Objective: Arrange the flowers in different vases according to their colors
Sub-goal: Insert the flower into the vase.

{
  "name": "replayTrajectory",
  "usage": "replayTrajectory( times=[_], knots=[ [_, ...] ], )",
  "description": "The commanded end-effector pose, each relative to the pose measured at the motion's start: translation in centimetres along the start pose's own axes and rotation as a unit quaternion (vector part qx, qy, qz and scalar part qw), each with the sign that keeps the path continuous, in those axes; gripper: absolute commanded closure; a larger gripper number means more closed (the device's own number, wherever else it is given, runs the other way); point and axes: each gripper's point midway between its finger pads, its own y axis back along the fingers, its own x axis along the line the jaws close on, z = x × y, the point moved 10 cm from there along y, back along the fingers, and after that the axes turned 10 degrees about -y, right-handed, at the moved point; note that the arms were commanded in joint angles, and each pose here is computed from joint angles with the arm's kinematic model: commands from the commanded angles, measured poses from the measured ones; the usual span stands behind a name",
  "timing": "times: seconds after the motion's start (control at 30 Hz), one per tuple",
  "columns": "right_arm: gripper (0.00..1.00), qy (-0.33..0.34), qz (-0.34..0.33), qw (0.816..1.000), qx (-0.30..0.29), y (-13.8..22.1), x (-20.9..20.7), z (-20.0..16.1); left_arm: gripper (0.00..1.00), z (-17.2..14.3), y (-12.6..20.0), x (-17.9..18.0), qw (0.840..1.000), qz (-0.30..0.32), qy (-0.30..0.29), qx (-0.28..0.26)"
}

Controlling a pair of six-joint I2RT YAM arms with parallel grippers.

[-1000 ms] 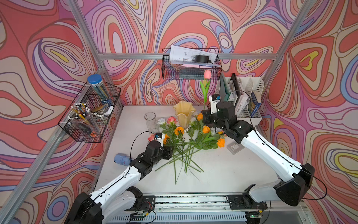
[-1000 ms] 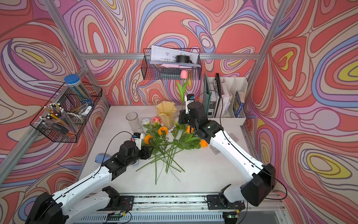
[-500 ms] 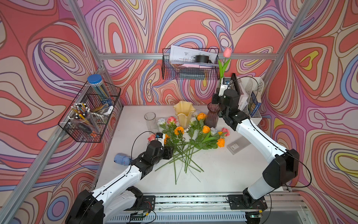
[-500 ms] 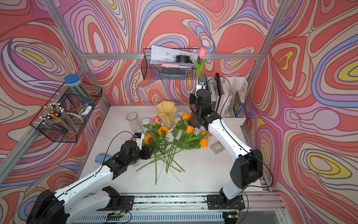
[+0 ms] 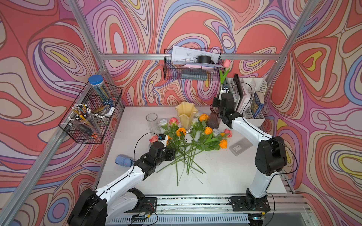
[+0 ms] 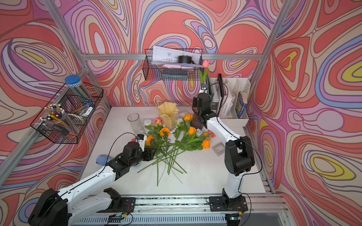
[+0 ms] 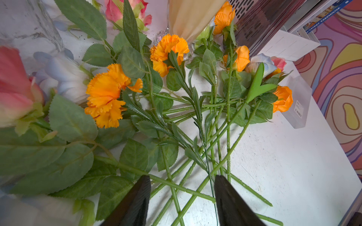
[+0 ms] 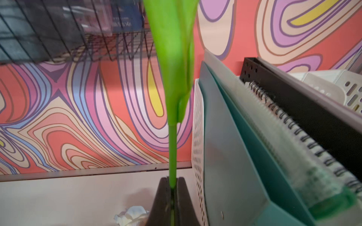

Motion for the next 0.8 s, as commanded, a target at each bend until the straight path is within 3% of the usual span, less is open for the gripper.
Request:
replayTrajectory(
  times=[0.0, 0.1, 0.27, 0.43, 0.77],
  knots=[
    [0.90, -0.010, 0.018, 1.000, 0.005, 0.4, 0.1, -1.0, 0.41, 0.3, -0.1, -0.1, 1.000, -0.009, -0.004, -0.009],
    [0.60, -0.010, 0.026, 1.000, 0.006, 1.4, 0.0, -0.9, 0.41, 0.6, -0.1, -0.2, 1.000, -0.012, -0.005, -0.009],
    [0.37, -0.010, 0.035, 0.999, -0.015, 4.3, -0.2, 2.0, 0.40, 0.9, -0.4, -0.8, 0.999, -0.040, -0.002, -0.008],
    [0.27, 0.000, 0.073, 0.997, 0.009, 6.3, 0.2, 4.0, 0.40, 2.6, -0.1, -1.4, 0.998, -0.053, -0.004, -0.028],
    [0.30, -0.044, 0.130, 0.988, 0.067, 10.8, -0.4, 3.0, 0.40, 3.1, 0.6, -1.3, 0.998, -0.039, -0.013, -0.037]
  ],
)
